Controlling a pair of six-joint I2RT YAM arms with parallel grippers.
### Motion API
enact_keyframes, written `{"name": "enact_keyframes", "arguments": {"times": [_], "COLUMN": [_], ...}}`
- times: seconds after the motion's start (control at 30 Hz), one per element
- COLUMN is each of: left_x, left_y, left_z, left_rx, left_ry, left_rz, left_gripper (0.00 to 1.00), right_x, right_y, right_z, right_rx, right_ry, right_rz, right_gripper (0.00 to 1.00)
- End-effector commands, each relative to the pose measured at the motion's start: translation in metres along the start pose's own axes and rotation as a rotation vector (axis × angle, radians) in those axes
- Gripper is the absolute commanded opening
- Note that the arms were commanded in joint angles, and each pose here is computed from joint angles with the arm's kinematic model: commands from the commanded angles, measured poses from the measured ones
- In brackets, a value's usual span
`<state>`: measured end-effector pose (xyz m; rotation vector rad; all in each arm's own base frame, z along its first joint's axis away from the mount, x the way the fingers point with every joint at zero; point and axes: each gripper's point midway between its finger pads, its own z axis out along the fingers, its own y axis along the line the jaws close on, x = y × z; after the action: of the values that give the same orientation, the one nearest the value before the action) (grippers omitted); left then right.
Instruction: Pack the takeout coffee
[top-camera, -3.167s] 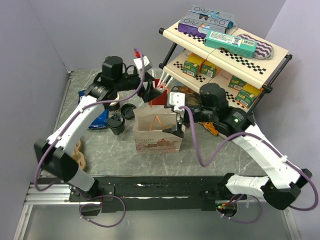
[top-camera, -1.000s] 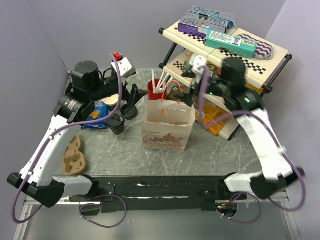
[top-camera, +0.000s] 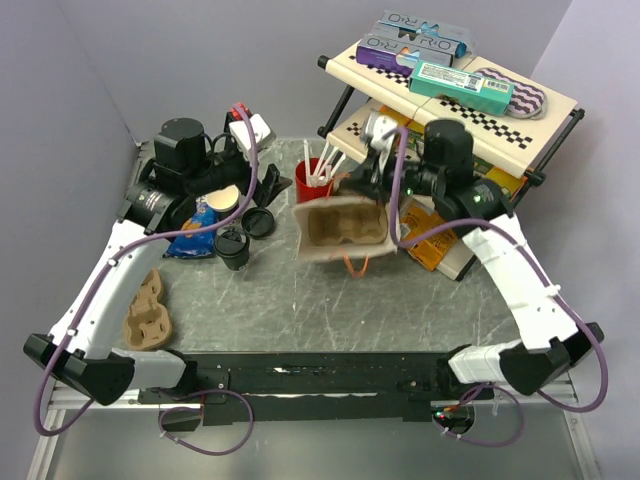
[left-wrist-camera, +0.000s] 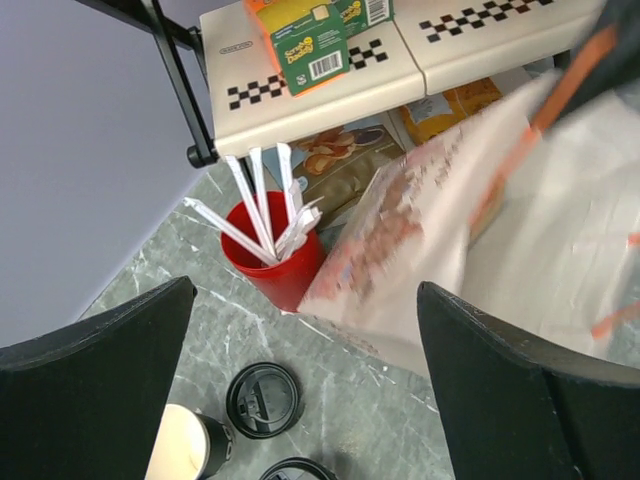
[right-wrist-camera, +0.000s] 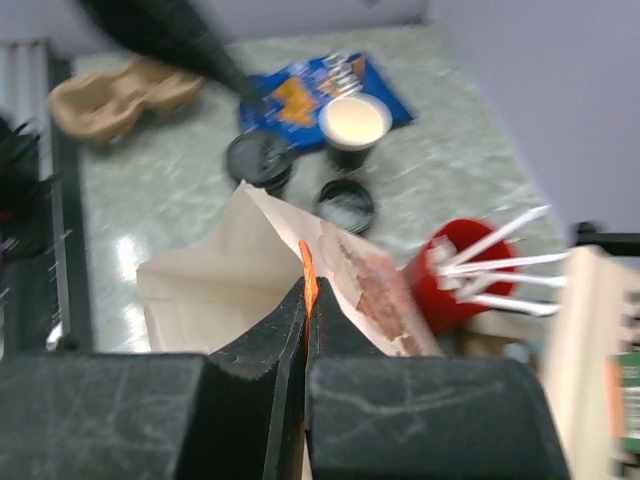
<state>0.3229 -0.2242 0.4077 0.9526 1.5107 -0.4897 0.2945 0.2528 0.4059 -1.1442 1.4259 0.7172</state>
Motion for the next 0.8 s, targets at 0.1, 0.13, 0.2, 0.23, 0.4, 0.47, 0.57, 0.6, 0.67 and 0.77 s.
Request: {"name": "enact_keyframes", "arguments": {"times": [0.1,0.13,0.2,0.23,0.4,0.47,0.57,0.6,0.67,0.77], "left_x": [0.011,0.013,0.017,0.017,0.025,0.029,0.03,0.031,0.027,0.026], "left_y": [-0.018,-0.02,-0.025,-0.027,-0.043,-0.049,-0.06,-0.063,-0.066,-0.063], "left_z": [-0.007,-0.009,-0.012,-0.013,-0.018,-0.017,-0.017,-0.016,-0.016,-0.016], "left_rx": [0.061,0.063,0.076,0.085,0.144,0.176,0.239,0.254,0.272,0.253], "left_ry": [0.0,0.004,0.009,0.007,0.011,0.023,0.026,0.031,0.023,0.023], "left_rz": [-0.032,-0.033,-0.036,-0.038,-0.066,-0.086,-0.116,-0.135,-0.156,-0.165], "left_gripper": [0.99,0.99,0.99,0.99,0.99,1.0,0.99,1.0,0.99,0.99], "right_x": [0.031,0.035,0.043,0.046,0.044,0.036,0.022,0.016,0.004,-0.013], "right_y": [0.071,0.077,0.09,0.093,0.094,0.09,0.084,0.082,0.079,0.072], "right_z": [-0.011,-0.013,-0.017,-0.018,-0.024,-0.024,-0.023,-0.022,-0.02,-0.018], "right_rx": [-0.145,-0.156,-0.181,-0.185,-0.162,-0.151,-0.14,-0.136,-0.139,-0.122], "right_ry": [0.025,0.034,0.042,0.045,0.039,0.027,0.005,-0.007,-0.025,-0.055], "right_rz": [0.021,0.033,0.042,0.047,0.042,0.034,0.03,0.029,0.033,0.052], "right_gripper": [0.0,0.0,0.0,0.0,0.0,0.0,0.0,0.0,0.0,0.0]}}
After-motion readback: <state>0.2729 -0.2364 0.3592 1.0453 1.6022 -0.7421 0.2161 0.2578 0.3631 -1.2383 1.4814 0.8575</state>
